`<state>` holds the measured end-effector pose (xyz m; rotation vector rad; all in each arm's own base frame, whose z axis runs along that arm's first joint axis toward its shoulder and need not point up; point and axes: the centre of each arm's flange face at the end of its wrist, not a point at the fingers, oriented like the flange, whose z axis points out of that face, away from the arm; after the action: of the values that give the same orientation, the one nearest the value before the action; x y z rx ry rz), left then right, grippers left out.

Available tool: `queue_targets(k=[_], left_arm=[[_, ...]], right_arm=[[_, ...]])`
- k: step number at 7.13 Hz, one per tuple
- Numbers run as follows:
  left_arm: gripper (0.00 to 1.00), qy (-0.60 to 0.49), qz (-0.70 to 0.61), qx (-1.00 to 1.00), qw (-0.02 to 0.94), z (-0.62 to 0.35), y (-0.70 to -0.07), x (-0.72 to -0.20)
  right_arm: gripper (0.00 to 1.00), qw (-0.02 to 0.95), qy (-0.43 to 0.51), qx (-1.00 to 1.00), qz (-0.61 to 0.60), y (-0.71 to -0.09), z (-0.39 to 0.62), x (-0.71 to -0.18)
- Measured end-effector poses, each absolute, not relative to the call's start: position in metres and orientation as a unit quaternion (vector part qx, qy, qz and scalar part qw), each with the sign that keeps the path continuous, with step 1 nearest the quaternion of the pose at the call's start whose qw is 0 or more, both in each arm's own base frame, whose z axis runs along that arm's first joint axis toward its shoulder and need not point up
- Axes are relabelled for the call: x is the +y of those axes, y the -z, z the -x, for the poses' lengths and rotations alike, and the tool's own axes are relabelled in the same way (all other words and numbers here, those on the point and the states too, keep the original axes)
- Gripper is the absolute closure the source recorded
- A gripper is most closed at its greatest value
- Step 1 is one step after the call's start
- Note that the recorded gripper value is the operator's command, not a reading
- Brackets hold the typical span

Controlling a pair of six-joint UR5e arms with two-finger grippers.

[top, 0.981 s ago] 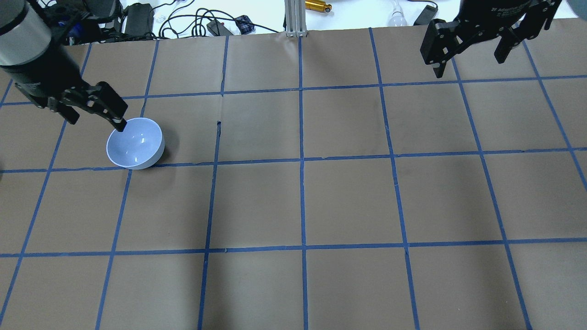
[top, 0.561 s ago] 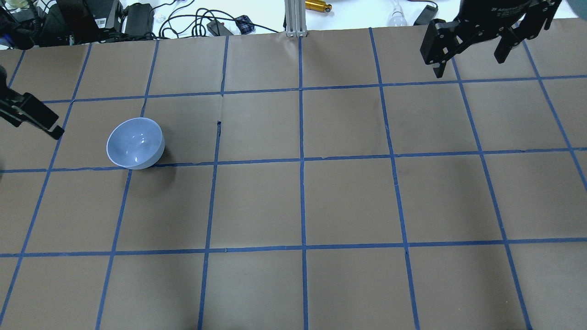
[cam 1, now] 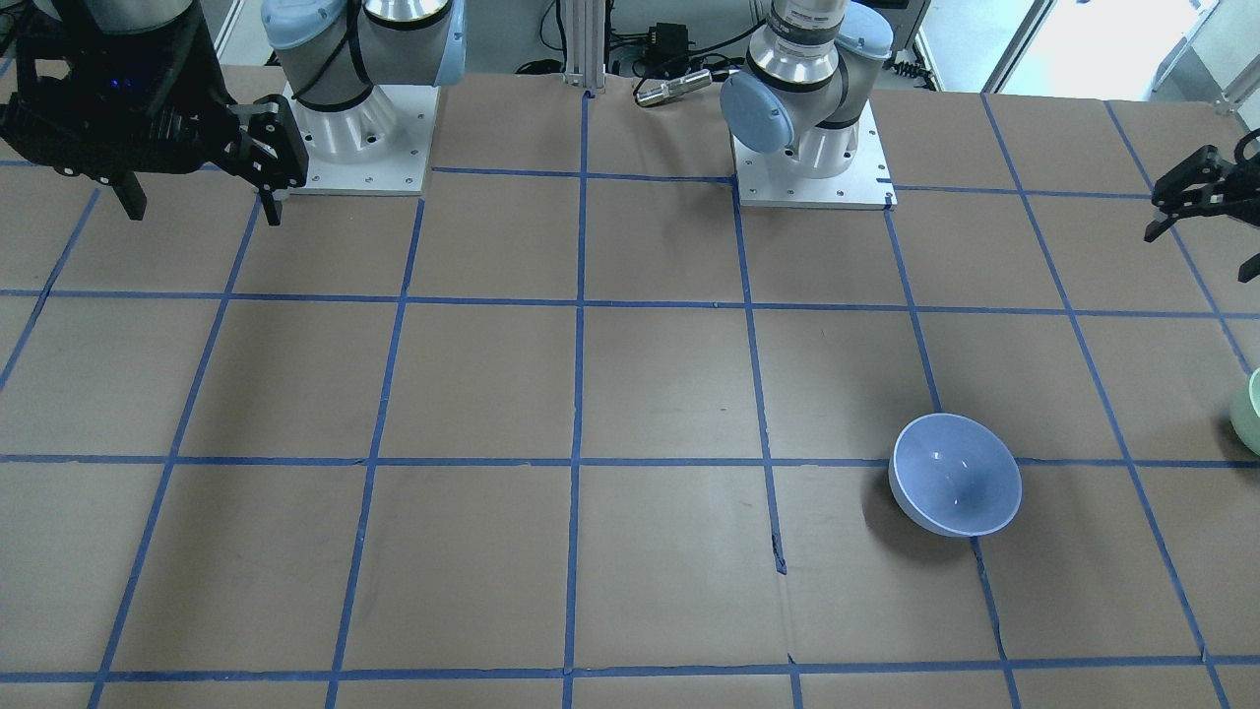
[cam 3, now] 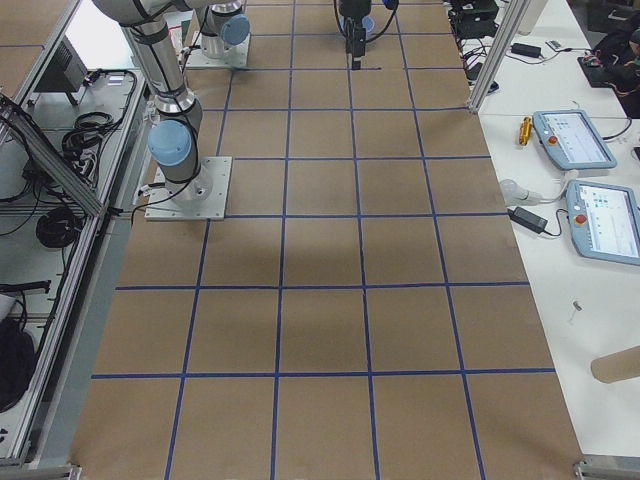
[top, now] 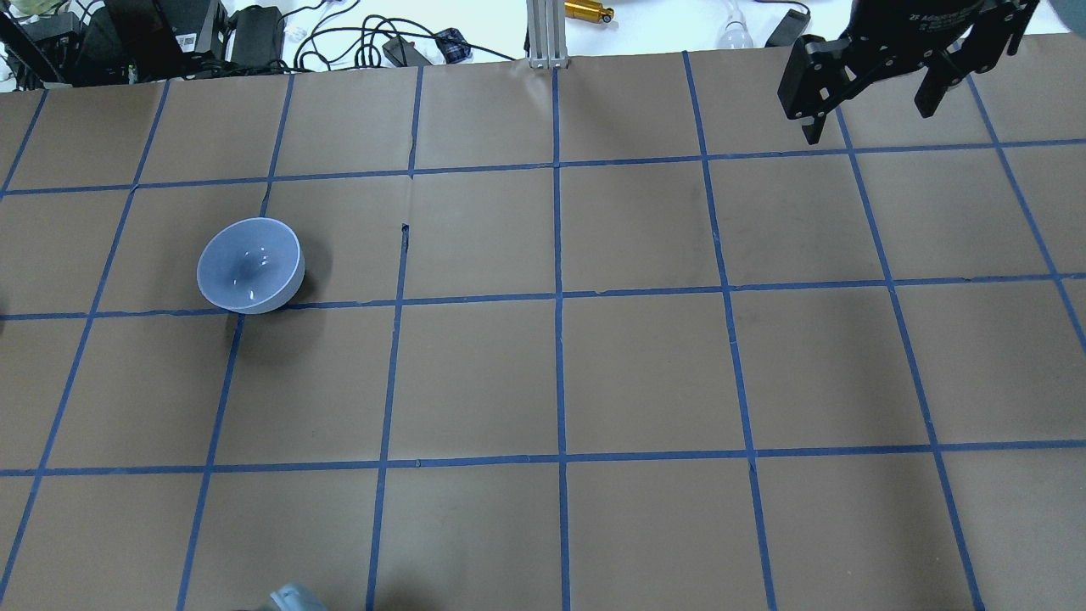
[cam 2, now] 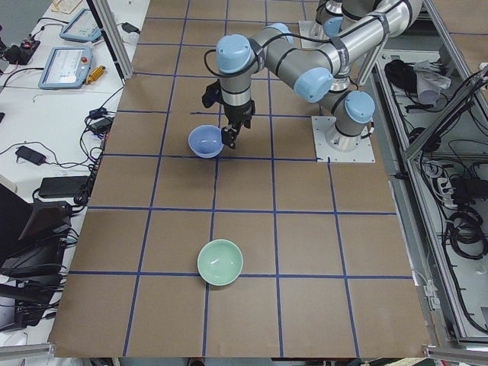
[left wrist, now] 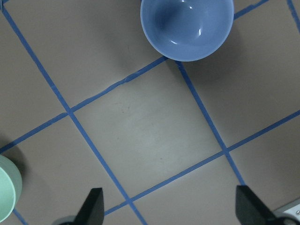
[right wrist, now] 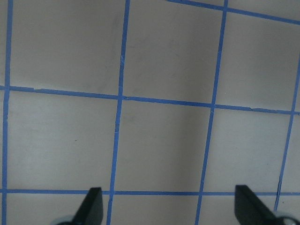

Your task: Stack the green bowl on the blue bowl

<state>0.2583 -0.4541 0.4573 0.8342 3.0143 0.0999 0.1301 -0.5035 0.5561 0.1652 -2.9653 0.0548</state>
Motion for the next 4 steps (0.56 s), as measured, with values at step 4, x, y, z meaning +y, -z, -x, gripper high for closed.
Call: queue_targets(k=[4], left_arm=[[0.00,-0.035,-0.365,0.930,0.023,-0.362,-0.414,-0.421]], right_arm=[[0.00,0.085,-0.018,-0.995,-0.056,-0.556,-0.130,-0.503]])
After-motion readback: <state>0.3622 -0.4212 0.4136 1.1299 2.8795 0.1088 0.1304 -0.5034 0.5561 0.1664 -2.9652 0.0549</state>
